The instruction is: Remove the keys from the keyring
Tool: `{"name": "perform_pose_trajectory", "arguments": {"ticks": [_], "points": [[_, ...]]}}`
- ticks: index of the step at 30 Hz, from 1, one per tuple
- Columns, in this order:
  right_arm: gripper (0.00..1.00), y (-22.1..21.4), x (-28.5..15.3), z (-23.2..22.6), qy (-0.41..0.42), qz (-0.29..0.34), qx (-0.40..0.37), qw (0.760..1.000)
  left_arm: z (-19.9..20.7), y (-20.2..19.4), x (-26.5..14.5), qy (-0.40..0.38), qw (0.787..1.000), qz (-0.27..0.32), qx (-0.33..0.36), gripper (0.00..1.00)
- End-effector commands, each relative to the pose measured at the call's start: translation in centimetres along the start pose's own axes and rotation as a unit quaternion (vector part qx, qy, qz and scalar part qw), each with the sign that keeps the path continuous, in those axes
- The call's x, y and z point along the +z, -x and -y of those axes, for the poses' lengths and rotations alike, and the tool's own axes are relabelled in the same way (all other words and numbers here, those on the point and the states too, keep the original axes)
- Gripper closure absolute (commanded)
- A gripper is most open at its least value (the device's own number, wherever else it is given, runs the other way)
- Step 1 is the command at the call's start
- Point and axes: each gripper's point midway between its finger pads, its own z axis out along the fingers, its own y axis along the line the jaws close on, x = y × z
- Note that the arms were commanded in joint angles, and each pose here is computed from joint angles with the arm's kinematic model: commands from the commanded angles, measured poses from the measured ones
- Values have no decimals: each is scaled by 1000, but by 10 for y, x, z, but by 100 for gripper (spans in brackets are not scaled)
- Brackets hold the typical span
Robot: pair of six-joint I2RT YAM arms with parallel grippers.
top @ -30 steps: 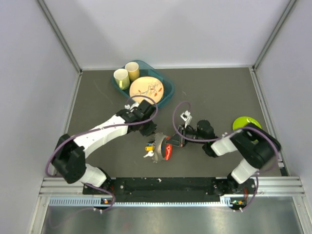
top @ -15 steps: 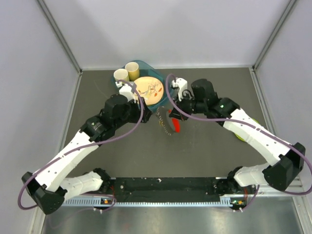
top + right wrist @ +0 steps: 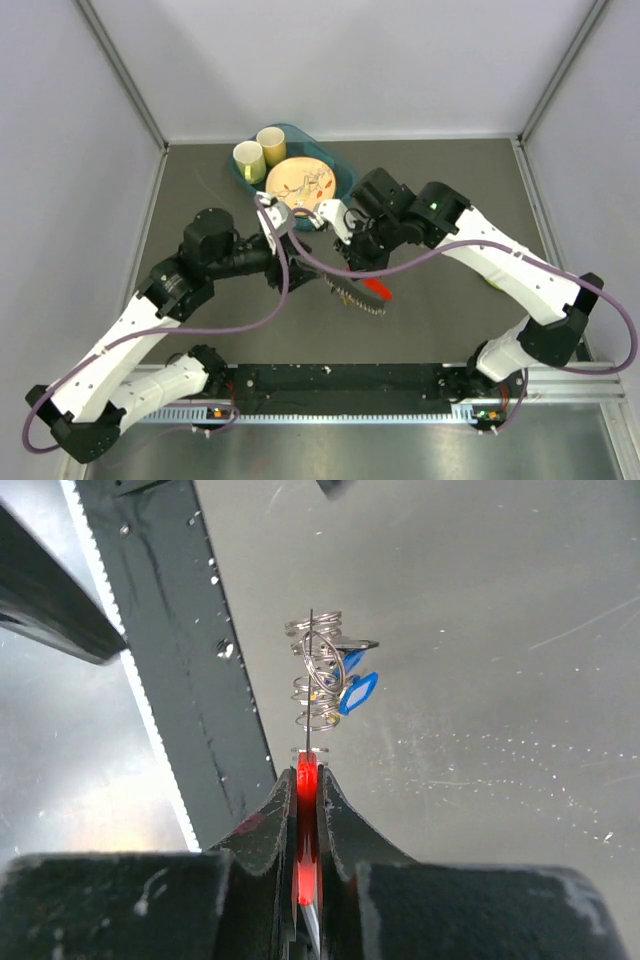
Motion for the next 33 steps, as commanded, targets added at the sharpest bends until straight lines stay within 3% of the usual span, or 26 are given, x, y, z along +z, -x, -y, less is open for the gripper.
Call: {"name": "perform_pose_trajectory", "arguments": {"ticks": [1, 7, 15, 20, 24, 27, 30, 33], "points": [[100, 16, -28, -27, 25, 30, -58, 998, 42, -11, 8, -153, 988, -9, 25, 36], [100, 21, -26, -39, 41, 51, -74, 995, 40, -18, 13, -157, 987, -11, 27, 37], [100, 41, -52, -60, 67, 141, -113, 981, 49, -16, 17, -194, 981, -3, 19, 38], [100, 43, -47, -63, 80, 146, -116, 979, 50, -13, 23, -206, 978, 2, 16, 39], [100, 45, -47, -63, 79, 155, -121, 977, 56, -8, 25, -232, 973, 4, -1, 49], [100, 43, -41, -61, 78, 153, -121, 978, 62, -9, 24, -254, 967, -1, -8, 67], [100, 48, -39, -58, 70, 163, -121, 977, 65, -15, 25, -271, 962, -13, -20, 97], [100, 59, -43, -45, 26, 191, -112, 975, 64, -24, 26, -266, 963, -33, -36, 100]]}}
